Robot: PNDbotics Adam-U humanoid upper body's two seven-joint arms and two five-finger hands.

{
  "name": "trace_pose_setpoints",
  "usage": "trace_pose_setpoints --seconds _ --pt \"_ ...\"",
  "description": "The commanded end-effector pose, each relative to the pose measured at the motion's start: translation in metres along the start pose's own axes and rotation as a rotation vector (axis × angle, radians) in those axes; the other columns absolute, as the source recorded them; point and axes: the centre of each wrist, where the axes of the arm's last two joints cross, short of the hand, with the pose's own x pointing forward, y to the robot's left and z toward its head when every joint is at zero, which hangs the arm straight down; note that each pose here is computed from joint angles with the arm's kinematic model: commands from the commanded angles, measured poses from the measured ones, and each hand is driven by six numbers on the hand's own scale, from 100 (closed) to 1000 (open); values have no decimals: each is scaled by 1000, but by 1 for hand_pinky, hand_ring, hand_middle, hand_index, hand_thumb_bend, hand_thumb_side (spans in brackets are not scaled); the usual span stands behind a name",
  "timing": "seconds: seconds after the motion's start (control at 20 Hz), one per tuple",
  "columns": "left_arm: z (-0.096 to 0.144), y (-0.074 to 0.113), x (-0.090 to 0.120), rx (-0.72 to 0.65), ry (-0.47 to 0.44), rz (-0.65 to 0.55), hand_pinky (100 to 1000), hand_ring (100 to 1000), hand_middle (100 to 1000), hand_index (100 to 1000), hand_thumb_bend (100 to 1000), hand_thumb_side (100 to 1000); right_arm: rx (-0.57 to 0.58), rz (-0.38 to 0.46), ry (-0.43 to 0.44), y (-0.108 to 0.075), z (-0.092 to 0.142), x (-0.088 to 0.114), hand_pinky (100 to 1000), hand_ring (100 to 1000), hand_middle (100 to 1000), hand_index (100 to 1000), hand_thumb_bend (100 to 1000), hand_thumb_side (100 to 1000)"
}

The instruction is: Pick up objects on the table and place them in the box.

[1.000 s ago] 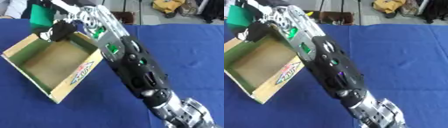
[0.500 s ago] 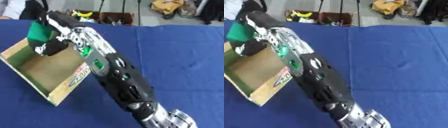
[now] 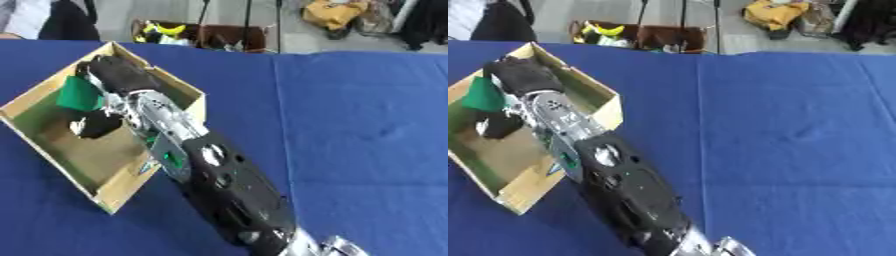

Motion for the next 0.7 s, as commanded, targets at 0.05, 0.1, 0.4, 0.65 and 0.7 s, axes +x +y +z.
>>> trace_pose_setpoints --seconds 0.05,0.1,0.4,0.65,0.7 --pt "-4 1 5 -5 -24 2 230 587 628 852 100 880 -6 33 -23 1 -2 9 712 733 464 581 100 293" --pt "-4 1 6 -5 -25 2 230 587 628 852 100 879 0 38 -22 4 -2 9 712 734 466 583 100 291" --pt "-4 1 6 -5 -27 3 230 587 628 852 100 879 22 70 0 15 -4 4 711 752 508 629 100 270" --pt "-4 1 6 -4 -27 3 231 587 628 852 100 879 33 89 2 17 -5 3 719 774 554 673 100 286" --pt "-4 1 6 -4 -27 3 230 587 628 852 100 879 35 93 -1 17 -5 3 726 791 581 695 100 315"
